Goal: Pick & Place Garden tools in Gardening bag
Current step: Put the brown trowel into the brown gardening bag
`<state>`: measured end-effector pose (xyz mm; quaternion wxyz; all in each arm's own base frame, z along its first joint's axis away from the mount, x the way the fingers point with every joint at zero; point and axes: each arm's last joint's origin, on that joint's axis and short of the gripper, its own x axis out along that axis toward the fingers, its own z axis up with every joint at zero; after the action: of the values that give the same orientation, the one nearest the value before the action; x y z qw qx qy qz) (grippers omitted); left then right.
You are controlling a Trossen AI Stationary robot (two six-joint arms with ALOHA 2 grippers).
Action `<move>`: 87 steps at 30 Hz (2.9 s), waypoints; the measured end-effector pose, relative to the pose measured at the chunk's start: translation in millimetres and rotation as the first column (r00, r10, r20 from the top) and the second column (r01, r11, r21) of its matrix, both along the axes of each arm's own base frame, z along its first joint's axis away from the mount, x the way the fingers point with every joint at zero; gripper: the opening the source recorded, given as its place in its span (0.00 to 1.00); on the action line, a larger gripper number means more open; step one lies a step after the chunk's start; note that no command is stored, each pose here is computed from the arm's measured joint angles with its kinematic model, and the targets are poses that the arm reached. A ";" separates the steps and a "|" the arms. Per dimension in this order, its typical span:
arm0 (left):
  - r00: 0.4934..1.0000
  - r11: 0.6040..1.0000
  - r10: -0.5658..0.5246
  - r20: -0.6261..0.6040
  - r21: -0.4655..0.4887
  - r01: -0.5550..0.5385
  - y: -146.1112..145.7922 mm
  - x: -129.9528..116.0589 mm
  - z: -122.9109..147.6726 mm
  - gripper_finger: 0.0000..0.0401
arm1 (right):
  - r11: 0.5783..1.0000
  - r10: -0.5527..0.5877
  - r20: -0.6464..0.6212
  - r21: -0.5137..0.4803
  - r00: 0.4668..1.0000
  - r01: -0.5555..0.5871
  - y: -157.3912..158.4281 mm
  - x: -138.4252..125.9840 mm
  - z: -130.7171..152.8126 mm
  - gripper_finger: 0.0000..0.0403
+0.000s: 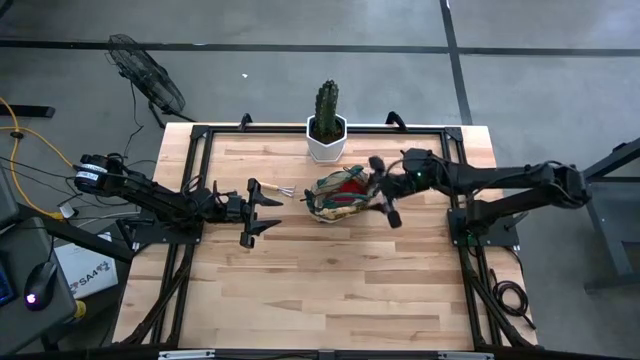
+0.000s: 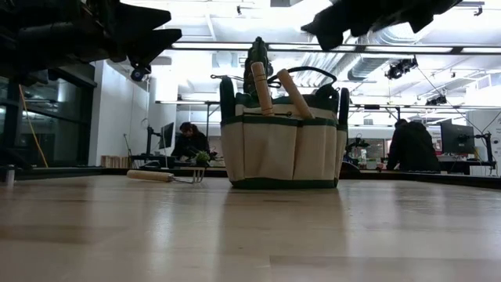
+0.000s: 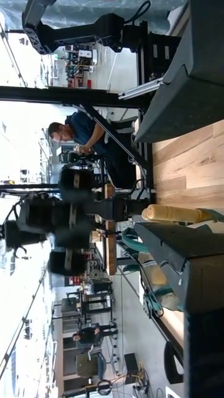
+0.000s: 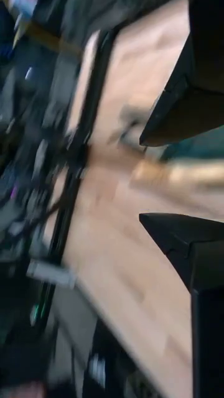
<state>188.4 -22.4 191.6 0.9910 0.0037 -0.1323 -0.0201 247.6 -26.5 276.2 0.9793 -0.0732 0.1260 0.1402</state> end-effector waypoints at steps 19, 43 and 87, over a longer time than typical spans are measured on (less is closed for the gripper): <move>1.000 1.000 0.000 -0.002 0.000 0.000 0.0 0.1 -0.2 0.54 | 0.996 -0.071 0.044 -0.053 0.997 0.073 23.4 44.0 -24.4 0.01; 0.999 1.000 -0.008 -0.031 -0.018 0.007 -0.2 0.8 -2.9 0.54 | 0.980 -0.192 -0.294 -0.012 0.936 0.198 23.0 75.4 -12.9 0.01; 0.998 0.999 -0.015 -0.055 -0.037 0.013 -0.3 1.2 -5.3 0.54 | 0.955 -0.296 -0.363 -0.079 0.884 0.287 24.9 41.1 7.3 0.01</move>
<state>189.6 -22.6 186.3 0.9940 -0.0159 -0.1052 -0.0247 288.7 -1.6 283.5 0.9468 -0.0368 0.3197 0.0015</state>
